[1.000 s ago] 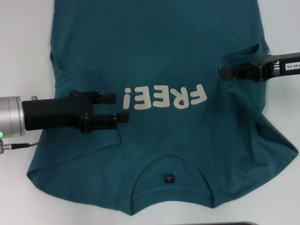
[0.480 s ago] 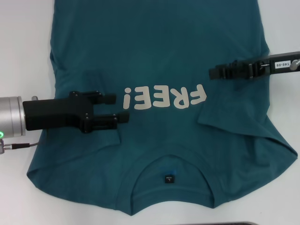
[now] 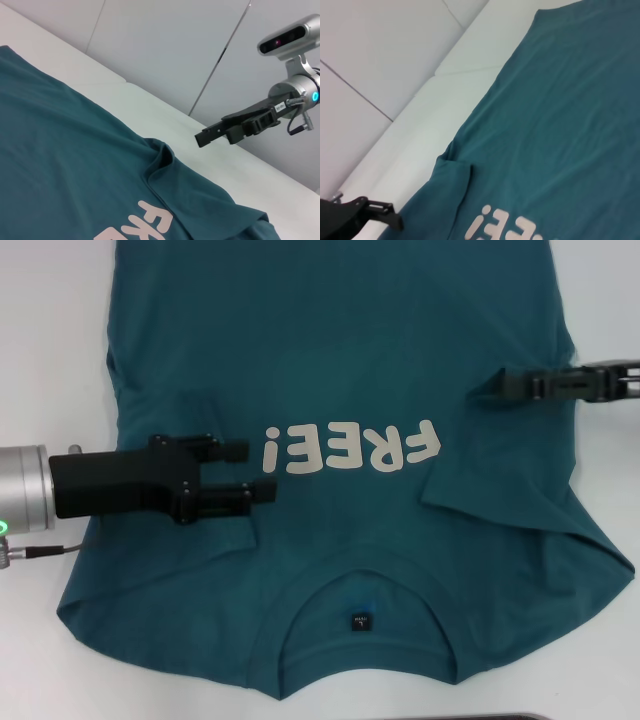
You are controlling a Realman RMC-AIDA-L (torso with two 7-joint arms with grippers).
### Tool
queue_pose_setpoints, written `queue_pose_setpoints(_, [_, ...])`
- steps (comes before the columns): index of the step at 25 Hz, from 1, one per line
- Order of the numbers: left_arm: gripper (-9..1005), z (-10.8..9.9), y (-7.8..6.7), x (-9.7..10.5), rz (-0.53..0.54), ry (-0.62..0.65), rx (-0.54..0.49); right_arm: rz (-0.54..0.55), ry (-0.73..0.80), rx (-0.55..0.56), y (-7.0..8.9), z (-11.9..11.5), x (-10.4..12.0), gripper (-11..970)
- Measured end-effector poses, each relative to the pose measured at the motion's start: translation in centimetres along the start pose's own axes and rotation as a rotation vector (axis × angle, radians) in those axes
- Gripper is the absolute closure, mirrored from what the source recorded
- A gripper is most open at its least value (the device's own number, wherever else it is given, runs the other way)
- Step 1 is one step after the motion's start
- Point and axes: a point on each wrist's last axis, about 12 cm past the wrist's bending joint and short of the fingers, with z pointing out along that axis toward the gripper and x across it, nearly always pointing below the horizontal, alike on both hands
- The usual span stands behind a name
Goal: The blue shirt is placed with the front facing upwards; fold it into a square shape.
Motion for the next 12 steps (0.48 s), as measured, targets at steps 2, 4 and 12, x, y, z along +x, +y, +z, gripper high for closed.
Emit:
queue_pose_setpoints(2, [230,0.0,0.0,0.0,-0.002,-0.001,0.004,0.014,-0.002,-0.012,0.0,-0.9,0.5,225])
queue_pose_setpoints(4, [230,-0.1,0.0,-0.1,-0.002,-0.006,0.005,0.030,-0.011,-0.018,-0.2,-1.9,1.1,165])
queue_pose_setpoints(12, [229,0.1,0.0,-0.4,-0.007,-0.009,0.011,0.096,-0.035,0.003,-0.8,-5.0,3.7,174])
